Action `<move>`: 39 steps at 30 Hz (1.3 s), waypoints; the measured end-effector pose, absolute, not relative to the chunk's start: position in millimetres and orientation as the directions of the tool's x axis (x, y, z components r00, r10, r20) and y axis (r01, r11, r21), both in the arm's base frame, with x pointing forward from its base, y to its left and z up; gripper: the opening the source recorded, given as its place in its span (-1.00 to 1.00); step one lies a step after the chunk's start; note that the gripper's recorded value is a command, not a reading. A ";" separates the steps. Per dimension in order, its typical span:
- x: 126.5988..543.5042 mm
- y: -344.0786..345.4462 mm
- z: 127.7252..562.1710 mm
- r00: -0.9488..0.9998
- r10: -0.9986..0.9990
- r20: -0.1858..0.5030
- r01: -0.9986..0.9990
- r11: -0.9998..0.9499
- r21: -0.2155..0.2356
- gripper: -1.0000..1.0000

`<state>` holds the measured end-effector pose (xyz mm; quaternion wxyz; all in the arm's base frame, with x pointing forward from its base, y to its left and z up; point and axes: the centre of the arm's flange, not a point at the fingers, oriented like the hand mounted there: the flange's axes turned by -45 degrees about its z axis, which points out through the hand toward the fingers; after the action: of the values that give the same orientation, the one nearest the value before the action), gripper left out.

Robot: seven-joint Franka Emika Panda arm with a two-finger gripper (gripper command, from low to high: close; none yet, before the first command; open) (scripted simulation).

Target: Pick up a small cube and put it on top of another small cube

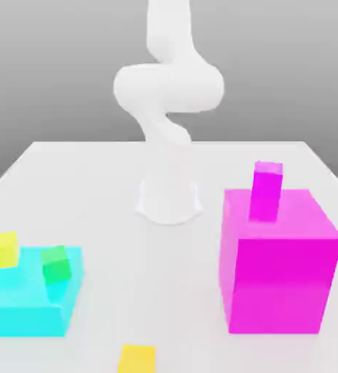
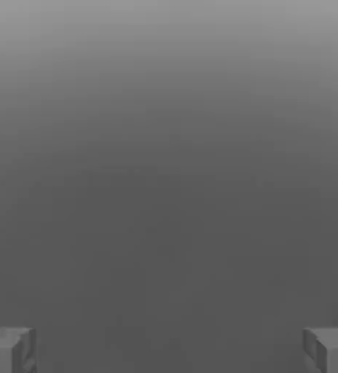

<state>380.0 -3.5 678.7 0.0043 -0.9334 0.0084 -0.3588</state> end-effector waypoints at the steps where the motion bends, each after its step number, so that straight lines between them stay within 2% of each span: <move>1: 393.7 -5.1 664.1 0.761 -0.021 0.648 -0.014 -1.000 -0.015 0.00; 8: 467.8 -15.7 556.5 0.867 -0.034 0.497 -0.026 -0.999 -0.022 0.00; 15: 511.7 -26.8 434.8 0.942 -0.048 0.331 -0.043 -0.999 -0.022 0.00; 21: 523.8 -37.6 324.2 0.982 -0.062 0.180 -0.060 -0.998 -0.015 0.00; 27: 511.8 -46.3 213.6 0.997 -0.072 0.025 -0.072 -0.997 -0.002 0.00; 32: 508.7 -47.7 140.9 0.997 -0.074 0.001 -0.074 -0.997 0.000 0.00; 33: 508.2 -47.7 133.7 0.997 -0.074 0.000 -0.074 -0.997 0.000 -1.00; 39: 508.0 -47.6 130.2 0.997 -0.074 0.000 -0.074 -0.997 0.000 -1.00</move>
<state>508.0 -47.6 130.2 -0.0001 -0.9993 0.0371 -0.0002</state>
